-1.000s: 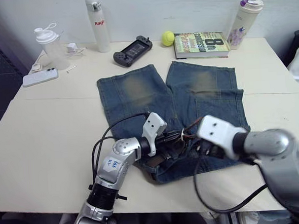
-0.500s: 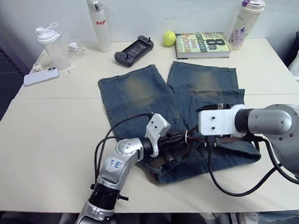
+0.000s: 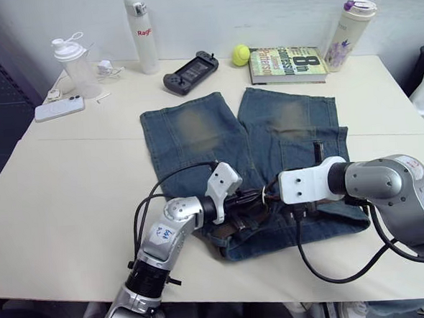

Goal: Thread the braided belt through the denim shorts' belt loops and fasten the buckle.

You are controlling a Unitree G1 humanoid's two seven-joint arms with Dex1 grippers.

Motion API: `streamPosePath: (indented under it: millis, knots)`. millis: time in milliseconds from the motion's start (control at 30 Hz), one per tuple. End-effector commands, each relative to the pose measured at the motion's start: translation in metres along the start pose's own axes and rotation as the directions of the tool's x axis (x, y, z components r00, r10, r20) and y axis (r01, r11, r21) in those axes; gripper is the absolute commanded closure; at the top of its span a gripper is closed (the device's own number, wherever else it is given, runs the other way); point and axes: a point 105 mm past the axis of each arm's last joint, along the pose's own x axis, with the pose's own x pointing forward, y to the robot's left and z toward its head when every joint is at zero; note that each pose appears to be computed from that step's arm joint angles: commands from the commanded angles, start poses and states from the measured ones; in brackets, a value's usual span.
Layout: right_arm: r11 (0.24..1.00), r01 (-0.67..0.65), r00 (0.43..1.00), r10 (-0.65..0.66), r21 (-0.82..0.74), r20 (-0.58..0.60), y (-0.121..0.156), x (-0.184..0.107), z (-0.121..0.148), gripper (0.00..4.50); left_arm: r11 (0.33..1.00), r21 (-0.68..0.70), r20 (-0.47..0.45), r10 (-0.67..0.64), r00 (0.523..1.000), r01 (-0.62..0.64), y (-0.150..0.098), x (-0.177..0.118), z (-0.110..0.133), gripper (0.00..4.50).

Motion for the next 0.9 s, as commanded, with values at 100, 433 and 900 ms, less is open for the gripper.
streamPosePath:
  millis: [100,433,900]
  knots:
    - [0.999,0.026,0.999,-0.026,0.047,0.019,0.004,-0.006,0.008,4.5,0.999,0.042,0.059,-0.033,0.998,0.031,-0.005,-0.001,0.015,3.01]
    - [0.979,0.097,0.995,-0.093,0.179,-0.033,0.011,-0.017,-0.003,4.5,0.984,-0.043,0.048,-0.17,0.984,0.172,-0.014,-0.064,0.019,0.49]
    - [0.957,0.177,0.984,-0.164,0.231,-0.074,0.013,-0.022,-0.011,4.5,0.967,-0.034,-0.146,-0.255,0.956,0.253,-0.022,-0.061,-0.023,4.45]
